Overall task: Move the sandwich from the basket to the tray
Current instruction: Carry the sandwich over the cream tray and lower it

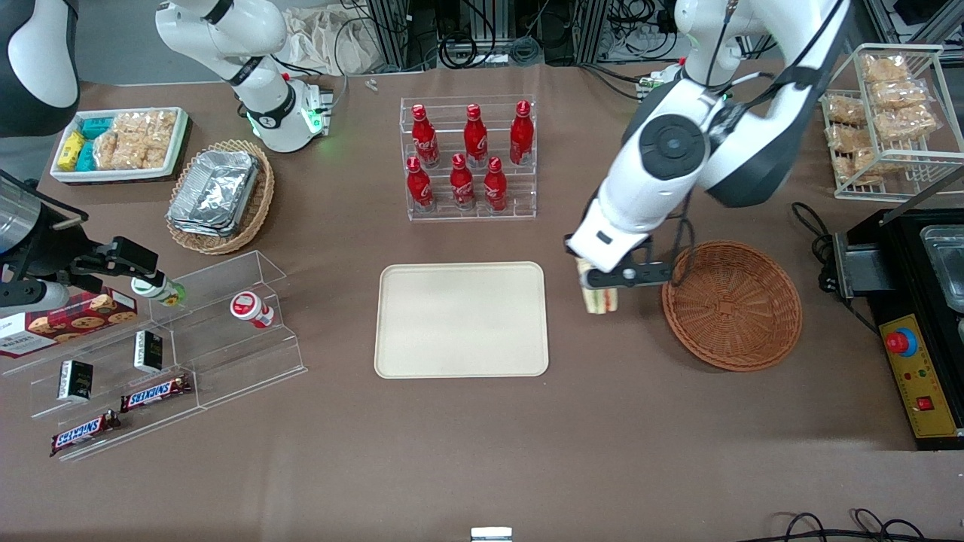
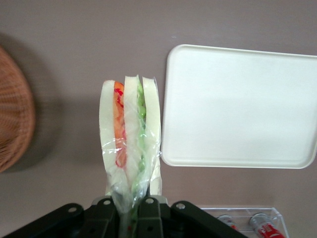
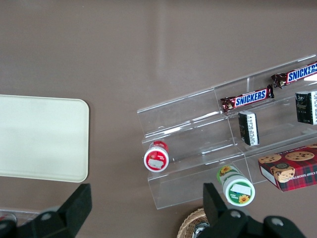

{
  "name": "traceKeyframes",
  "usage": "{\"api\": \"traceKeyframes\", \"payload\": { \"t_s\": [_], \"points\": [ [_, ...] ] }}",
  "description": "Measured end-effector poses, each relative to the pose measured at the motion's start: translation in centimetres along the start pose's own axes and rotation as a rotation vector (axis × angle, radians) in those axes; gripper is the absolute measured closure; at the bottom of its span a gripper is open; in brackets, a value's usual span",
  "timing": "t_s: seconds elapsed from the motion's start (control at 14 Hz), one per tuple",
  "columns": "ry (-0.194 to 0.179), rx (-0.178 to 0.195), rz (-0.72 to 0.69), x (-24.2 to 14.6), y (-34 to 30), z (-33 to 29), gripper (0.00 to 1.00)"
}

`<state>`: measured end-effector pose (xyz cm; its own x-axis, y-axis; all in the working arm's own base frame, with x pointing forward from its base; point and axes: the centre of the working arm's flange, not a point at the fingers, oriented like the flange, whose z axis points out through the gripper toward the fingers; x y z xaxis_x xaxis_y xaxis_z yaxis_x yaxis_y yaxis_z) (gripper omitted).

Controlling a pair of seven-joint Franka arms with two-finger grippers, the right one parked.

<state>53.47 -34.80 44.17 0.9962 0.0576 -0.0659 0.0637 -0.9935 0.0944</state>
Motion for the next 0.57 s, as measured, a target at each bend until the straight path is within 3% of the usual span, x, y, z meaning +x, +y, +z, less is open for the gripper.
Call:
{"api": "traceKeyframes", "payload": {
  "t_s": [0.21,0.57],
  "points": [
    [-0.015,-0.056,0.05,0.3,3.2,5.2,0.86],
    [0.004,-0.063,0.122,0.5,6.4,15.3,0.86]
  ]
}}
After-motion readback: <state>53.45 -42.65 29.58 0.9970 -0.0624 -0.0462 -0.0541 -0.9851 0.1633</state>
